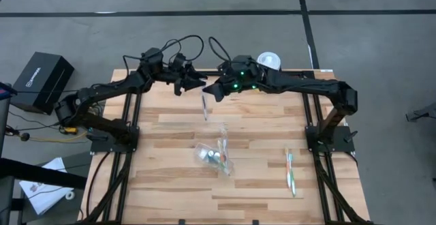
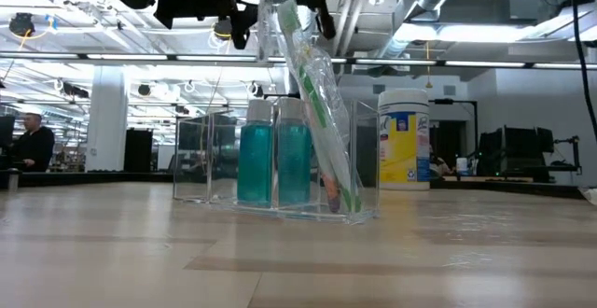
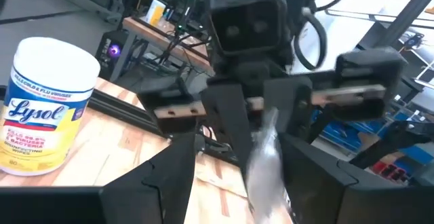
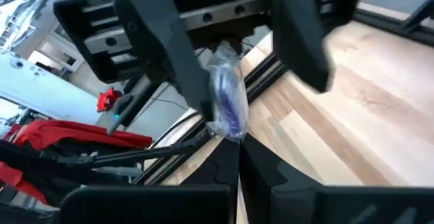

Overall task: Pick & Place toothbrushing station
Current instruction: Put the purple toothbrush into the transparent organizer

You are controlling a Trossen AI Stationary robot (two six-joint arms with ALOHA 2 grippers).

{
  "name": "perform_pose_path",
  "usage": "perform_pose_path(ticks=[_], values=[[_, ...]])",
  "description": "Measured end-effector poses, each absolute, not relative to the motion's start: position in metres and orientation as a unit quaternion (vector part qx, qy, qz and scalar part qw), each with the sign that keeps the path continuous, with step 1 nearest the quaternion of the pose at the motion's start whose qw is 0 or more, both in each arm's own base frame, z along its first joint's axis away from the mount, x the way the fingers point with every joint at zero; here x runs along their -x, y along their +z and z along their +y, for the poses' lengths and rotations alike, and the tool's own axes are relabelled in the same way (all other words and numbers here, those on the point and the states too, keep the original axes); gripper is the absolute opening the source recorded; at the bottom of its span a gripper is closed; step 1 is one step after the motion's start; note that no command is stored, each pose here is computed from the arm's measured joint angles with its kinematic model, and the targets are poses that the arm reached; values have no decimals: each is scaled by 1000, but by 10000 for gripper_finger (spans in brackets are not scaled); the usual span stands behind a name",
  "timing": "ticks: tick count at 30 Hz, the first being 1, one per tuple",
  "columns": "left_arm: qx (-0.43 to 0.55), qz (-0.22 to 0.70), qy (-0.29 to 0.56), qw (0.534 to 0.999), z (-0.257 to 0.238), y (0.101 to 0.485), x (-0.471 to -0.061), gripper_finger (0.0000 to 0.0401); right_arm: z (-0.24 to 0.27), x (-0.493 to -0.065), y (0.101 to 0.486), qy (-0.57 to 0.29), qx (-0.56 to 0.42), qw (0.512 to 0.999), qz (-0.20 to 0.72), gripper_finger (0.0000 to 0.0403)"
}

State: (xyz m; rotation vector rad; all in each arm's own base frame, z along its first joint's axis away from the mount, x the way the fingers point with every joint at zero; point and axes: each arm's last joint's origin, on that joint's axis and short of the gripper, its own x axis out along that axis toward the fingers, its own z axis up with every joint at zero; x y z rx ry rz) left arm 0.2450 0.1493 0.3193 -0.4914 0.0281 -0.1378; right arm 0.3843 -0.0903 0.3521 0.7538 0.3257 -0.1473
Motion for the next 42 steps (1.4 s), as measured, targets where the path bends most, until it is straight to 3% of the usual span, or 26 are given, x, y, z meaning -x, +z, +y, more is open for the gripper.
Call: perform_pose_path(ticks=[11,15,20,25,37,42], values=[[235,18,-85,968,150,319,-244,183,-98,-380,358,-68,-367,917,143,0],[230,16,-81,970,151,319,-243,135,-98,-380,357,-67,-368,916,144,0],[227,12,-68,972,152,319,-243,44,-98,-380,357,-65,-368,916,145,0],[216,10,-69,974,152,320,-243,37,-98,-381,359,-52,-361,921,137,6],[212,12,-53,976,161,319,-237,37,-98,-350,375,-67,-321,928,179,146],[206,17,-51,977,165,317,-234,37,-102,-322,393,-117,-289,934,174,180]])
